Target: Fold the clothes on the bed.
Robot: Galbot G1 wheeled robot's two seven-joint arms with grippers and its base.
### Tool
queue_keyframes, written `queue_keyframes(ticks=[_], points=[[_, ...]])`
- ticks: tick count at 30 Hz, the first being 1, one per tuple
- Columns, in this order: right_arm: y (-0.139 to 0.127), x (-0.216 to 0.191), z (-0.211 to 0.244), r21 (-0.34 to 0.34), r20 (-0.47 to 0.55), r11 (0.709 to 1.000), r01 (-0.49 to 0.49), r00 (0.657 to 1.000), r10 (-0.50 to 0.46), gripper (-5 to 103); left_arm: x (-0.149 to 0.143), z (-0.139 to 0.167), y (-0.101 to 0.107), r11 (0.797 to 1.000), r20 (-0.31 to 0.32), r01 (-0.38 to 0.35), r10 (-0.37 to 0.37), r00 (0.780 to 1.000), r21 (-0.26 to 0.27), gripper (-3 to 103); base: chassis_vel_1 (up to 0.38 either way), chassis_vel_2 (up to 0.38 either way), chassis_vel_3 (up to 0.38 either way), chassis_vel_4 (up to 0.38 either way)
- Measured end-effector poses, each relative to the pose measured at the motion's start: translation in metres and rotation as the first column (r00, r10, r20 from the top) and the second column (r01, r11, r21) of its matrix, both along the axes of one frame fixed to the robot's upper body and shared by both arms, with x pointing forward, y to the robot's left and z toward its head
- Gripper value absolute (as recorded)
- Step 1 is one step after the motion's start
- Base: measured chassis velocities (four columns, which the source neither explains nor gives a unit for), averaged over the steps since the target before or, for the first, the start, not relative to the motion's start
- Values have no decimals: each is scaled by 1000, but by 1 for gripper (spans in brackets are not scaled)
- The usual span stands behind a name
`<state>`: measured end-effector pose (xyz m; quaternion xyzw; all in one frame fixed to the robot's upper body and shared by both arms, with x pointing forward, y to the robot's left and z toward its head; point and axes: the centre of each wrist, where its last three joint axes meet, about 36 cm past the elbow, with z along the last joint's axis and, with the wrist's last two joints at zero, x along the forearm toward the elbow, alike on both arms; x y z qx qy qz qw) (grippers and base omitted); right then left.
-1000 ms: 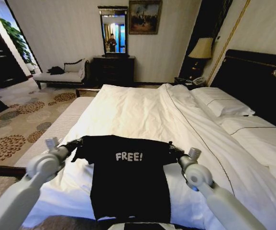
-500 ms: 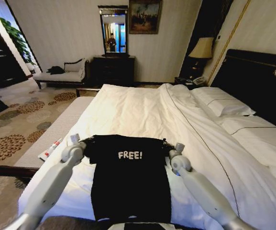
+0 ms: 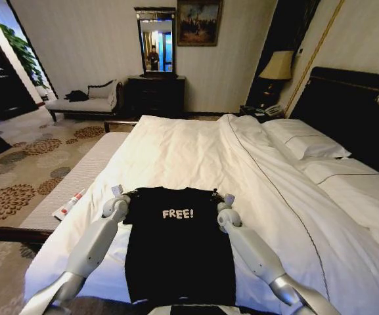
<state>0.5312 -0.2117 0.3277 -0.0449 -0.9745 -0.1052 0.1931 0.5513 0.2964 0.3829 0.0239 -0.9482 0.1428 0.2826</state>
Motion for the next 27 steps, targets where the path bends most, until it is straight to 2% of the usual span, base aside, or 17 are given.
queue_keyframes(ticks=[4,6,8,10,11,13,14,15,17,18,19,20,21,23,24,25,27], points=[[-4,-5,-3,-29,12,1000,9,1000,-9,1,-7,0,4,1000,2,-21,21,1000,1,20,0,0,0,0],[-20,-17,1,-29,41,999,37,998,-36,17,-23,4,20,998,25,-69,68,997,17,30,0,0,0,0],[-25,-23,2,-17,52,999,50,997,-49,17,-32,7,29,996,38,-88,88,995,21,35,0,0,0,0],[-42,-42,12,44,88,995,90,992,-93,28,-58,13,52,990,82,-138,135,987,29,40,0,0,0,0],[-42,-42,12,44,88,995,90,992,-93,28,-58,13,52,990,82,-138,135,987,29,40,0,0,0,0],[-51,-55,22,104,108,988,114,986,-125,38,-79,20,68,984,125,-179,174,977,25,51,0,0,0,0],[-57,-66,29,167,112,977,134,982,-154,44,-96,30,80,978,161,-209,205,965,6,57,0,0,0,0],[-57,-66,29,167,112,977,134,982,-154,44,-96,30,80,978,161,-209,205,965,6,57,0,0,0,0],[-64,-79,35,268,90,950,162,977,-192,55,-124,52,90,971,228,-238,237,944,-26,68,0,0,0,0],[-71,-86,37,334,66,923,191,972,-225,55,-133,64,90,970,264,-239,241,934,-40,74,0,0,0,0],[-75,-90,38,365,53,908,207,969,-242,60,-137,71,88,971,284,-232,237,929,-53,74,0,0,0,0],[-85,-102,41,462,3,851,249,959,-283,66,-145,96,79,975,344,-194,220,913,-109,79,0,0,0,0],[-85,-102,41,462,3,851,249,959,-283,66,-145,96,79,975,344,-194,220,913,-109,79,0,0,0,0],[-91,-105,43,564,-69,778,277,955,-290,77,-163,137,68,970,434,-131,209,876,-203,90,0,0,0,0],[-91,-105,42,584,-94,760,284,954,-285,82,-172,157,63,967,477,-94,201,855,-238,94,0,0,0,0],[-91,-105,42,584,-94,760,284,954,-285,82,-172,157,63,967,477,-94,201,855,-238,94,0,0,0,0],[-91,-105,34,596,-159,738,316,948,-277,93,-194,200,49,958,566,-1,169,807,-286,100,0,0,0,0]])
